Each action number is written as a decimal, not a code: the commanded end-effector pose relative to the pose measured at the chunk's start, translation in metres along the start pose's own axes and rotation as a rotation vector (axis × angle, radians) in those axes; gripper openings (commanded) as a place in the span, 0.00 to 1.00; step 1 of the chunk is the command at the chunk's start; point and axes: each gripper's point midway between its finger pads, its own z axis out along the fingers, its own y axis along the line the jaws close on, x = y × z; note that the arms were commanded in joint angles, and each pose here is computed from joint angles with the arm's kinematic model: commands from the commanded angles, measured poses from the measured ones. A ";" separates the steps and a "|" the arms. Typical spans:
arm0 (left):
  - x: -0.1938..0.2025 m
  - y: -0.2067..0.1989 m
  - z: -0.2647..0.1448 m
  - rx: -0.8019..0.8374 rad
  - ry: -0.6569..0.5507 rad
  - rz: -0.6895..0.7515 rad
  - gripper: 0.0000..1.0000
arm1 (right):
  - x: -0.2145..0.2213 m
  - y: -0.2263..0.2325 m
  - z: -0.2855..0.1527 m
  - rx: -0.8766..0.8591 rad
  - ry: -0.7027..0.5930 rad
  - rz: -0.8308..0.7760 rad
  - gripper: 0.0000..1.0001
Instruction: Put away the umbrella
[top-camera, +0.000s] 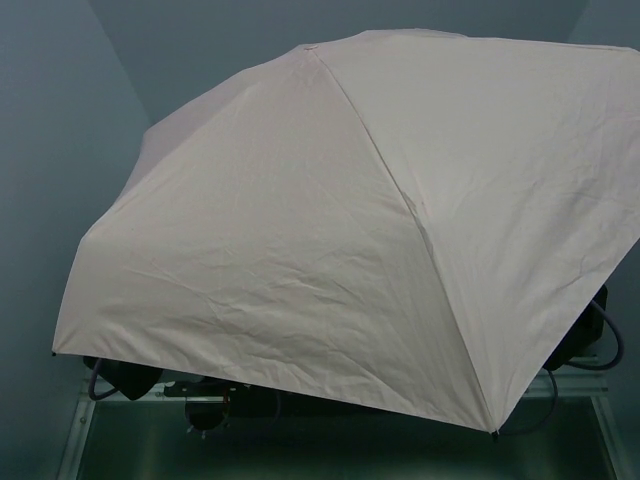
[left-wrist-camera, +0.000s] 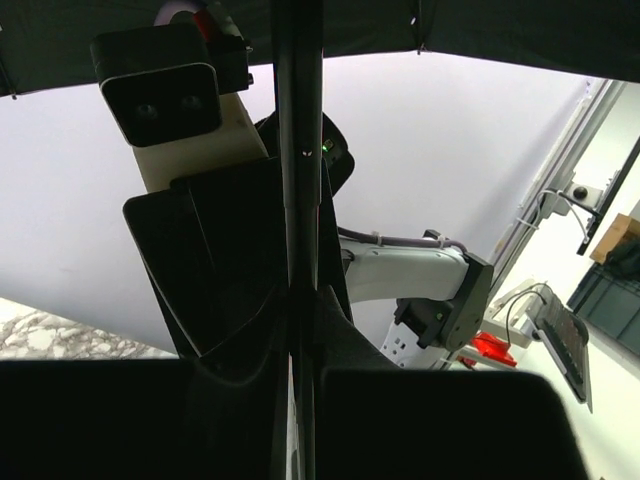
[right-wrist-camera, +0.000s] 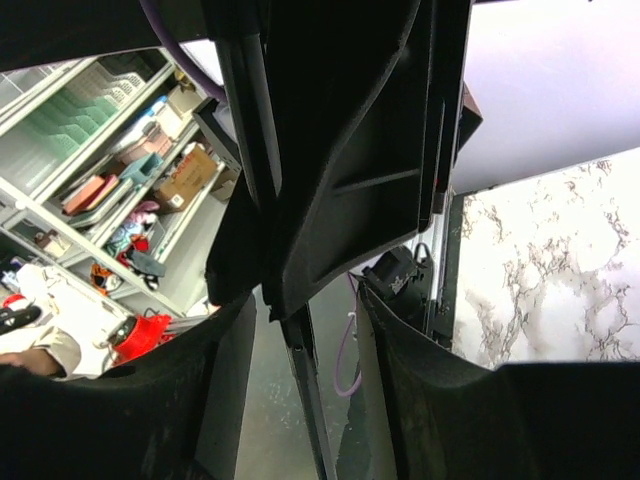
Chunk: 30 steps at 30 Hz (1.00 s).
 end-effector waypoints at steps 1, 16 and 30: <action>-0.015 -0.018 0.001 0.037 -0.056 0.080 0.00 | 0.008 -0.004 0.003 -0.014 0.021 0.006 0.44; -0.026 -0.006 0.000 -0.035 -0.132 0.079 0.00 | 0.017 -0.022 0.002 0.043 0.034 0.000 0.03; -0.072 0.009 -0.035 -0.185 -0.488 0.089 0.82 | 0.002 -0.024 -0.003 0.106 0.006 -0.053 0.01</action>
